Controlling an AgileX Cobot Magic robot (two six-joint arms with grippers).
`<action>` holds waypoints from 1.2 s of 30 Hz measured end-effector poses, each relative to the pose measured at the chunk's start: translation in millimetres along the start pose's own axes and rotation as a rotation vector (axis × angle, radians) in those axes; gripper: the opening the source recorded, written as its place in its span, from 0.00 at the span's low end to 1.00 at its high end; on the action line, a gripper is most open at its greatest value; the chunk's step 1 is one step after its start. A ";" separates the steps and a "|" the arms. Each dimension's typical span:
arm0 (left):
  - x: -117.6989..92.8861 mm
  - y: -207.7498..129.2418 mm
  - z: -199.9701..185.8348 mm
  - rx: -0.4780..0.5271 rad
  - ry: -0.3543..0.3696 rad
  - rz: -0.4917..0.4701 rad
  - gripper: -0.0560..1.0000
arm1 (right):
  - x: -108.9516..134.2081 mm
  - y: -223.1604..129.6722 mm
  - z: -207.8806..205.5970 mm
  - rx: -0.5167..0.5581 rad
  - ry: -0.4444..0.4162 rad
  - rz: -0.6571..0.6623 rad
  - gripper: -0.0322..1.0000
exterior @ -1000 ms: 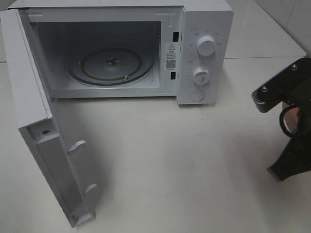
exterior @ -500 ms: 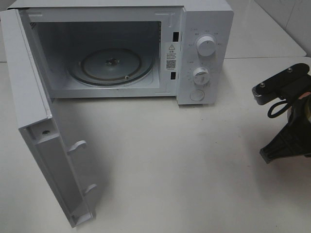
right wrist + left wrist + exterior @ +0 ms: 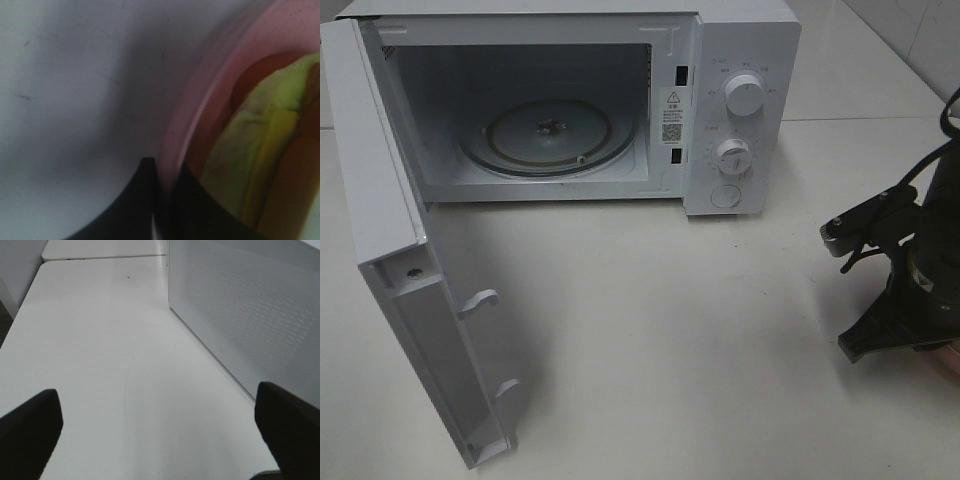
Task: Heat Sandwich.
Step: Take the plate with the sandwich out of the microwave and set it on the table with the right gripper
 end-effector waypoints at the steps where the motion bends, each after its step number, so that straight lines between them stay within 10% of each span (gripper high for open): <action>1: 0.0 0.0 0.0 0.000 0.000 0.000 0.99 | 0.5 -0.1 2.8 0.005 -0.006 -0.002 0.09; 36: 0.0 0.0 0.0 0.000 0.000 0.000 0.99 | -2.8 11.5 14.5 -0.063 -0.069 0.043 0.11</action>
Point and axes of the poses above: a point on each arm's last joint axis where the gripper is mounted, z pointing out along that axis toward the gripper, x along the wrist's bending axis when the last joint is at zero, y = z × x, the point moved 5 cm from there along z, pointing out along that axis toward the gripper, and after that the axes turned 7 degrees about z, right-handed, at the moved point
